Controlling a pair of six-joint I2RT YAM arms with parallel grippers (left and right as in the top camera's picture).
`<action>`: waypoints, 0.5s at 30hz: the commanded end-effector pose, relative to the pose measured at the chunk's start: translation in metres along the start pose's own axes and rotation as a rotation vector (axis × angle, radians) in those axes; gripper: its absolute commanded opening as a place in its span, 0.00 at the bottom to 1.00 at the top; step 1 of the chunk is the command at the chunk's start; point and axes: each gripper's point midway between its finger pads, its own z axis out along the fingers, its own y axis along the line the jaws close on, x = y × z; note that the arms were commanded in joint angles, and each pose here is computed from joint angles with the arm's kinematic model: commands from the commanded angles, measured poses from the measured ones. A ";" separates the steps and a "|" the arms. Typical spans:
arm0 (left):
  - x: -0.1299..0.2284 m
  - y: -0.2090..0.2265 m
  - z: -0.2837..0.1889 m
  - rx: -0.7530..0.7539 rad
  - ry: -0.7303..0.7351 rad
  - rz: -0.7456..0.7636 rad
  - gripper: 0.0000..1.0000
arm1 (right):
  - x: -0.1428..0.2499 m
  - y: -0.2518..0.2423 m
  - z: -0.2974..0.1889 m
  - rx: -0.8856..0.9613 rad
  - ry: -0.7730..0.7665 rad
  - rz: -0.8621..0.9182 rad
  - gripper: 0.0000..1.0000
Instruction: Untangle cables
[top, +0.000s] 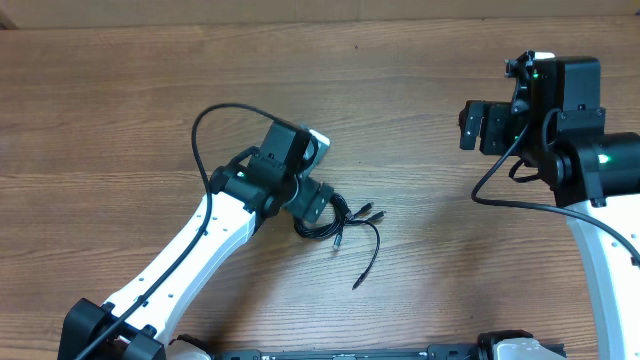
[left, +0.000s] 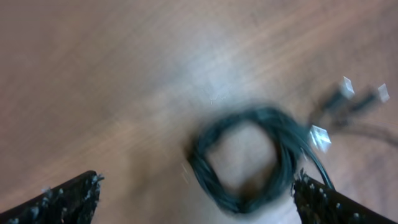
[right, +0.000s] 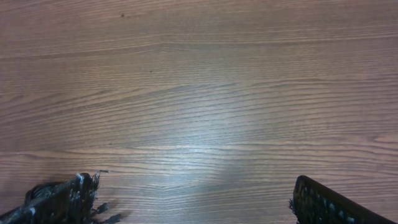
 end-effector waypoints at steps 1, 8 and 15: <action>0.007 -0.028 -0.003 0.160 0.022 0.076 1.00 | -0.010 0.003 -0.006 -0.009 -0.035 -0.006 1.00; 0.025 -0.047 0.010 0.281 0.098 0.126 1.00 | -0.010 0.003 -0.006 -0.009 -0.032 -0.006 1.00; 0.051 -0.045 0.048 0.284 0.231 0.163 1.00 | -0.010 0.003 -0.006 -0.008 -0.031 -0.007 1.00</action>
